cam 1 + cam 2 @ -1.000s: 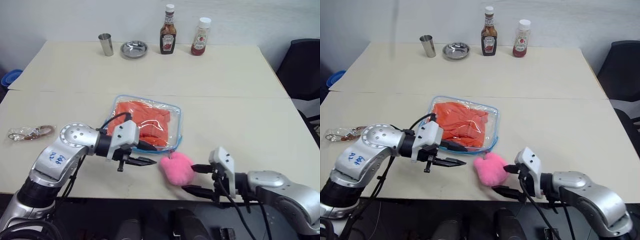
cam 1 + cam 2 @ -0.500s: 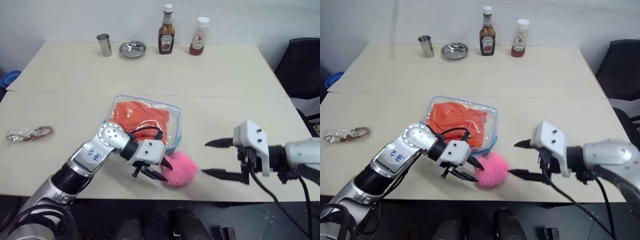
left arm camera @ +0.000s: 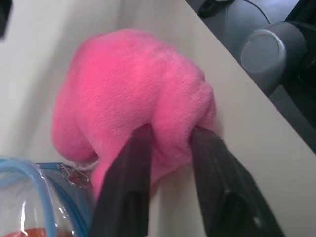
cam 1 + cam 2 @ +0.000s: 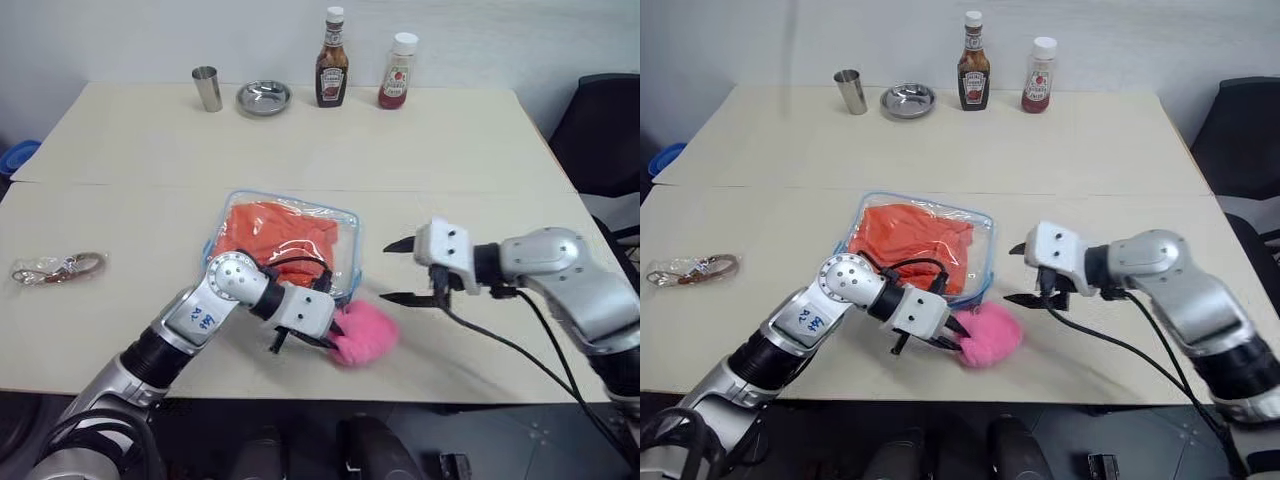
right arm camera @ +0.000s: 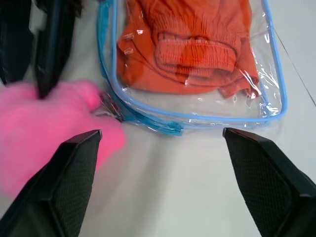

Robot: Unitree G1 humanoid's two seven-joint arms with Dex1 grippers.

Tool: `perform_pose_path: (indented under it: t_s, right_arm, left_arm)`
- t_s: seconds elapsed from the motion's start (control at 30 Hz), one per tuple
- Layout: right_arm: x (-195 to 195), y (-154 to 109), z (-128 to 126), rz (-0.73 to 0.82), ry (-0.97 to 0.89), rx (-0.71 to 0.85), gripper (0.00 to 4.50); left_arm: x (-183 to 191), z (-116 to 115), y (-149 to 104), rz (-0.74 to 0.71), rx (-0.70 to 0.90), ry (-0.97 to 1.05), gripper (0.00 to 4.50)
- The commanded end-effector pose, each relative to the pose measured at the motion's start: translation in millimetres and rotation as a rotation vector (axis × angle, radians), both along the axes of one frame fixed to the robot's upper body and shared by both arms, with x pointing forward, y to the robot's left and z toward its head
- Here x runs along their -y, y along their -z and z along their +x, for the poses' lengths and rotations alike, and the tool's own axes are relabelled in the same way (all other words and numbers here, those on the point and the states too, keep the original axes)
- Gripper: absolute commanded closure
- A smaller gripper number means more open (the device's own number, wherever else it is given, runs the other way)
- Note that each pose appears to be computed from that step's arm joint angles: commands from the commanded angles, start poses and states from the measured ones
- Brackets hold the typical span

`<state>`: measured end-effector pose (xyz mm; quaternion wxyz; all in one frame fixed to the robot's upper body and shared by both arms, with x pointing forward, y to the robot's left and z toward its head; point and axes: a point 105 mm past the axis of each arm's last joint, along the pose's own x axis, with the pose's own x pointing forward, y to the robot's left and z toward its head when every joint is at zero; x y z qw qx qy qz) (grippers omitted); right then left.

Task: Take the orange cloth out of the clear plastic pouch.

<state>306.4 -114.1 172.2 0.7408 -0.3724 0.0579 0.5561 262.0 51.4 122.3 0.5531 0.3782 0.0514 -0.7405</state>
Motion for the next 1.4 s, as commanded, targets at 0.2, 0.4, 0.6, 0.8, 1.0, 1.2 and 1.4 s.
perform_pose_path:
  t_s: [0.2,0.4,0.6,0.8,1.0,1.2,1.4]
  right_arm:
    - [-27,6,21,-0.105,-0.219,0.278,0.39]
    - [-38,9,15,-0.071,-0.313,0.299,1.71]
    - [-37,14,13,-0.079,-0.342,0.292,3.83]
    - [-31,19,19,-0.108,-0.326,0.295,4.45]
    - [-17,16,28,-0.131,-0.303,0.300,4.45]
    - [-4,15,33,-0.156,-0.289,0.315,4.45]
    - [7,14,35,-0.170,-0.277,0.323,4.45]
  left_arm:
    - [-10,-10,-14,-0.021,-0.004,-0.065,4.47]
    - [-9,-19,-16,-0.047,-0.023,-0.101,4.50]
    - [-7,-18,-17,-0.062,-0.020,-0.134,4.50]
    - [-18,-18,-20,-0.095,-0.055,-0.234,4.50]
    - [-53,-19,-25,-0.159,-0.150,-0.445,4.50]
    - [-95,-20,-27,-0.214,-0.181,-0.677,4.50]
    - [-124,-17,-33,-0.296,-0.187,-0.859,4.50]
